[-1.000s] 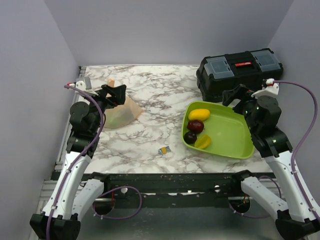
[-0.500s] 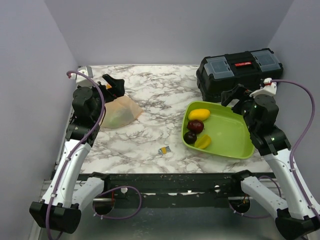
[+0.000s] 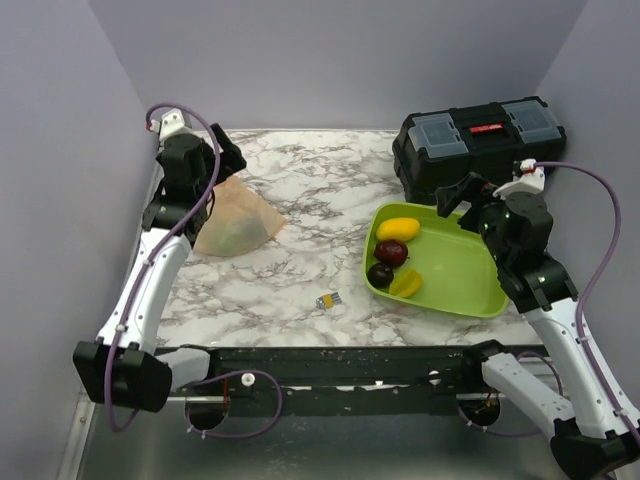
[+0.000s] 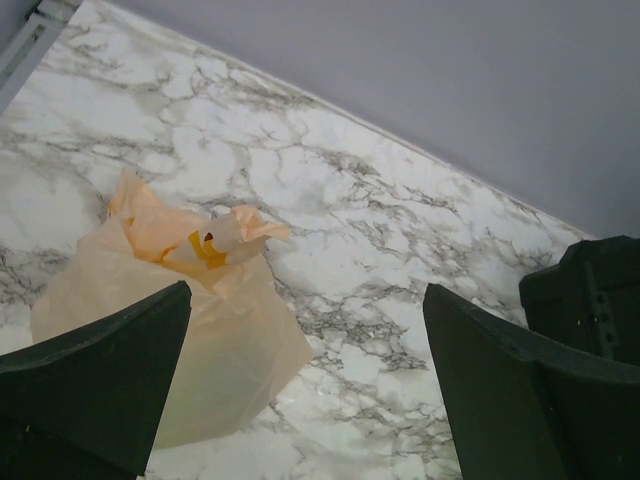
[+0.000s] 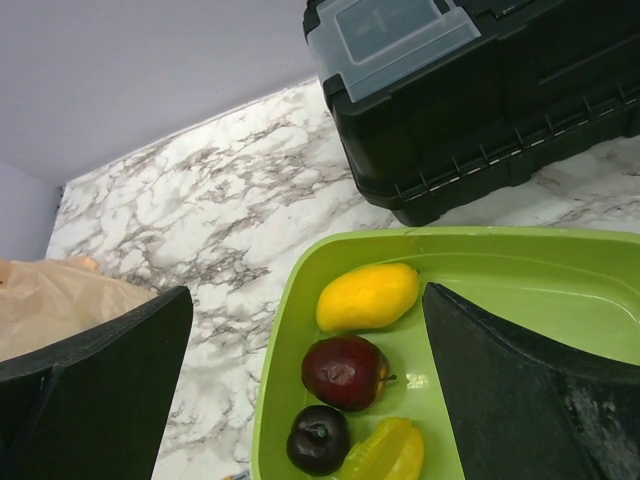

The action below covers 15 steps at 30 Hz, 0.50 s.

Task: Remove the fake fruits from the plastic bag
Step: Move the plastic bag to the center of the board.

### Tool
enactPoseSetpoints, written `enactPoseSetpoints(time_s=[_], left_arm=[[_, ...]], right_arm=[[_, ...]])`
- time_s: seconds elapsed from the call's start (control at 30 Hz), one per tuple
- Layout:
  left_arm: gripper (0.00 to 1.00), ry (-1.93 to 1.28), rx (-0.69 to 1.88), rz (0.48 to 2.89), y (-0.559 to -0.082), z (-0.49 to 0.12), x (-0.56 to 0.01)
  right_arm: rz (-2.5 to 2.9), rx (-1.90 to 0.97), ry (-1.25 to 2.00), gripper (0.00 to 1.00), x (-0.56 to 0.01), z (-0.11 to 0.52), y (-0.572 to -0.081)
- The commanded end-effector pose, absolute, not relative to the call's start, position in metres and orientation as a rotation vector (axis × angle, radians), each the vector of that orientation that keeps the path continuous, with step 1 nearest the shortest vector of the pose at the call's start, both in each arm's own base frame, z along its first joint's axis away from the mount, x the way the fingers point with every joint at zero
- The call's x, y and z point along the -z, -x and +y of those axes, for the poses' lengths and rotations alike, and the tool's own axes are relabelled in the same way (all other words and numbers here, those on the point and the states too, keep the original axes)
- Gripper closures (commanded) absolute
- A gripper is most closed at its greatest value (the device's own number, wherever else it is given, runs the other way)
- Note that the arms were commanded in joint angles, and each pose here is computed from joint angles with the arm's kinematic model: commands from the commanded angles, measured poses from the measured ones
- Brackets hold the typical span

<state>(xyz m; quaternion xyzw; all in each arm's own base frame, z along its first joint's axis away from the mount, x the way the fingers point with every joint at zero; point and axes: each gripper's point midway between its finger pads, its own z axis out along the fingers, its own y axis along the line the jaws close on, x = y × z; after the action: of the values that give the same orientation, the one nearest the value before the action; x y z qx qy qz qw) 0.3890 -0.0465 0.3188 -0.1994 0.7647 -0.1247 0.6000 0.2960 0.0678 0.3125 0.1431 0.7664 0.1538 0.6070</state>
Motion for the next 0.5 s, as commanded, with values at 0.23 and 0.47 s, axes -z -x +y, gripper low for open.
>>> enactPoseSetpoints(time_s=[0.23,0.47], left_arm=[[0.01,0.65,0.016,2.044,-0.438,-0.019,-0.277],[0.01,0.558,-0.091,2.067,-0.45,-0.009,-0.246]], right_arm=[[1.765,-0.408,-0.316,0.0,-0.311,0.076,-0.295],[1.772,-0.423,-0.311,0.0,-0.308,0.08,-0.3]])
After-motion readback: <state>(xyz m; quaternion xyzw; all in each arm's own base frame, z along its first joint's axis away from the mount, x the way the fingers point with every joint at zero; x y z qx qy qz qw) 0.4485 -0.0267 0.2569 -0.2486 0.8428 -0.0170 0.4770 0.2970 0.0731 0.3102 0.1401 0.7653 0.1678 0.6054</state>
